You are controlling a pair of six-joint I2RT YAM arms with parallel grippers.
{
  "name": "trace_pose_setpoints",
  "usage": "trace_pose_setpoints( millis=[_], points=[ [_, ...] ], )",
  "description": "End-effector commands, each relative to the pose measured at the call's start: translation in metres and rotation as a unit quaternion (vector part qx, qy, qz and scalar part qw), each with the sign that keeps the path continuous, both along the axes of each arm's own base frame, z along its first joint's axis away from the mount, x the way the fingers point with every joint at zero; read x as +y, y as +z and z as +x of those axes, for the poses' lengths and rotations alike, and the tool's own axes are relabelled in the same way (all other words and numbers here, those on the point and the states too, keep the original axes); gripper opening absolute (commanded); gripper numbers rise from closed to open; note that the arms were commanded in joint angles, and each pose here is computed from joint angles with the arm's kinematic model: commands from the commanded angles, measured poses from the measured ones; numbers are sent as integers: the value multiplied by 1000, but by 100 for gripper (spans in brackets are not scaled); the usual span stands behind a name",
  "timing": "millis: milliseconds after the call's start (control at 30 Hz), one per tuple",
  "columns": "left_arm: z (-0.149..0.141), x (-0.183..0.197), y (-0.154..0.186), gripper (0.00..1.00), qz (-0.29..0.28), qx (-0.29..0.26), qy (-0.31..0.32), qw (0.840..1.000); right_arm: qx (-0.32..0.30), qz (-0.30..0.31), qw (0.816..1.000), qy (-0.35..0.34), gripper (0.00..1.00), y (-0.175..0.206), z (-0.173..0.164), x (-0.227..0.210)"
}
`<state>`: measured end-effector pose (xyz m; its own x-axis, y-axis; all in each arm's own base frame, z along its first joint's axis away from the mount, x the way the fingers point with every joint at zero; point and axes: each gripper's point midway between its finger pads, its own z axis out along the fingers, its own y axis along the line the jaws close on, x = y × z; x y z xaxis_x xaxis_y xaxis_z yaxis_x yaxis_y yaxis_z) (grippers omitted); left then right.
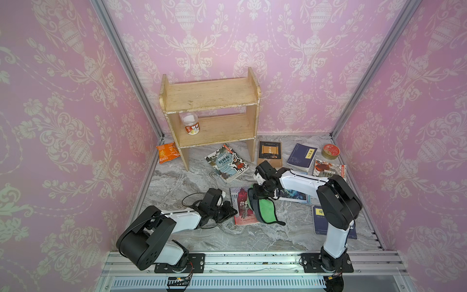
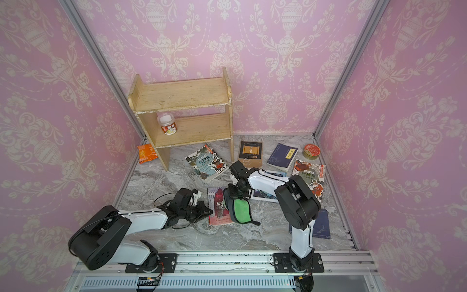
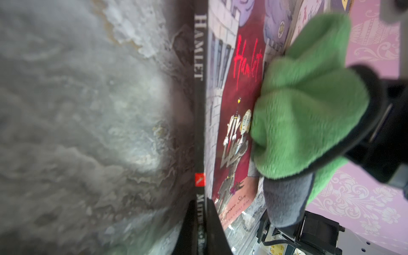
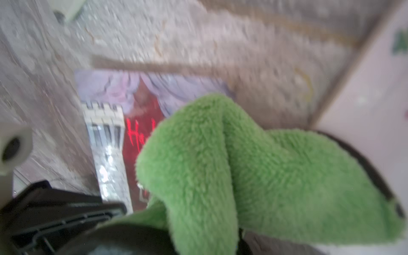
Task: Wipe the cover of the book
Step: Wipe the dirt from the cover of the book.
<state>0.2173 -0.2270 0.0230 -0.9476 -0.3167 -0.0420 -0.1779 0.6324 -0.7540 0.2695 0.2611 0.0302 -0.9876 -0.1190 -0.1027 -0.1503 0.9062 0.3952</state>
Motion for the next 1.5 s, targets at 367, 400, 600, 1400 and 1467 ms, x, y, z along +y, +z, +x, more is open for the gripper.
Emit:
trace_pose_setpoints(
  millis=[367, 400, 600, 1400, 1467],
  points=[
    [1, 9, -22, 0, 37, 19, 12, 999, -28, -94, 995, 16, 0, 41, -68, -36],
    [2, 8, -22, 0, 35, 19, 11, 999, -43, -73, 996, 7, 0, 49, -52, -26],
    [3, 8, -15, 0, 34, 13, 12, 999, -41, -2, 999, -4, 0, 40, -7, 30],
    [87, 7, -4, 80, -6, -34, 59, 998, 44, -25, 998, -31, 0, -50, -35, 3],
    [90, 4, -3, 67, -12, -36, 50, 998, 44, -22, 998, -29, 0, -51, -34, 3]
  ],
)
